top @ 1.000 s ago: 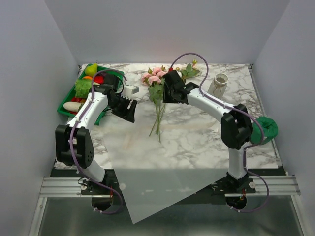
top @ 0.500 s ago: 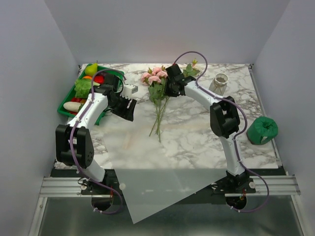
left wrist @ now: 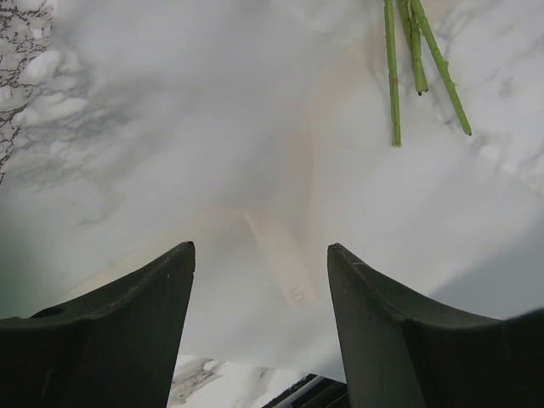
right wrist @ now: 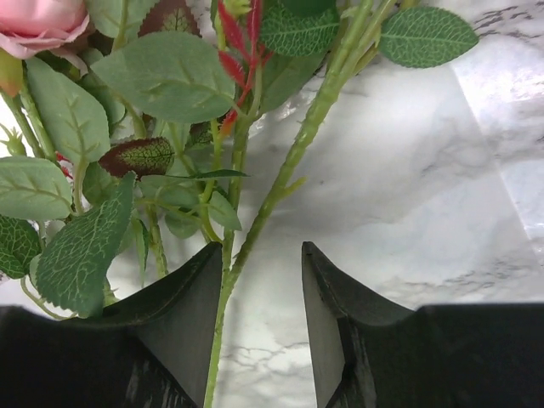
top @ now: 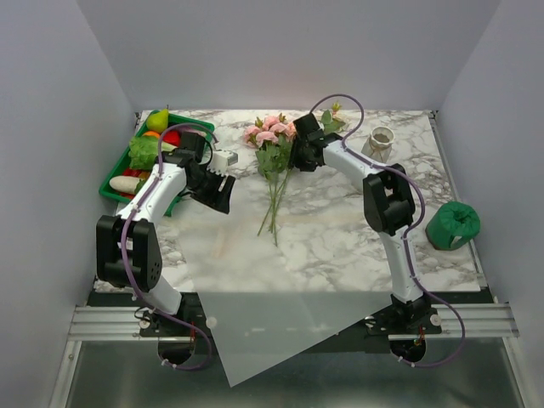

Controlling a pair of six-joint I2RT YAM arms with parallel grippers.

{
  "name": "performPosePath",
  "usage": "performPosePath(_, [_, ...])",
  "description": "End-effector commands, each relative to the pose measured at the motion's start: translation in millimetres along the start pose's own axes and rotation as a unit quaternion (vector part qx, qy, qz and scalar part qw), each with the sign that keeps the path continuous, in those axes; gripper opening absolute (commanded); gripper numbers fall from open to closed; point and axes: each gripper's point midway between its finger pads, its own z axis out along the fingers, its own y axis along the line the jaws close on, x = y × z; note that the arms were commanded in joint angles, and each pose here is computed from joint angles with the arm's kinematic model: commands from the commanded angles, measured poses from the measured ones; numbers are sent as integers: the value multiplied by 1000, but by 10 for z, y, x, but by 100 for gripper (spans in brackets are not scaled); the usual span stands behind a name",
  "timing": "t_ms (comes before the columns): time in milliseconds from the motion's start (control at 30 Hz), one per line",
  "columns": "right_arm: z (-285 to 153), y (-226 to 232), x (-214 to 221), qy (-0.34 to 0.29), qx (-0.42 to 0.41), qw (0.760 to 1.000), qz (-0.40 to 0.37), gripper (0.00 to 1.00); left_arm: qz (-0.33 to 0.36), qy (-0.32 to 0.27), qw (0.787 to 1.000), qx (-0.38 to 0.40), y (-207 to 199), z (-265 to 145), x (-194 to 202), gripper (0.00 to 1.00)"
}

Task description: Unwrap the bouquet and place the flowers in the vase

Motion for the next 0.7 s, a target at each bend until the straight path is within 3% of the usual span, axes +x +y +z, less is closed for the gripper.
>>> performPosePath(0, [-26,-2,-88,-6,-1,1000,12,52,11,-17,1000,-4,-13,-96,-8,72])
performPosePath(667, [183,-244,-194,-13,33,999,22,46,14,-21,1000,-10,-8,-249,69,72])
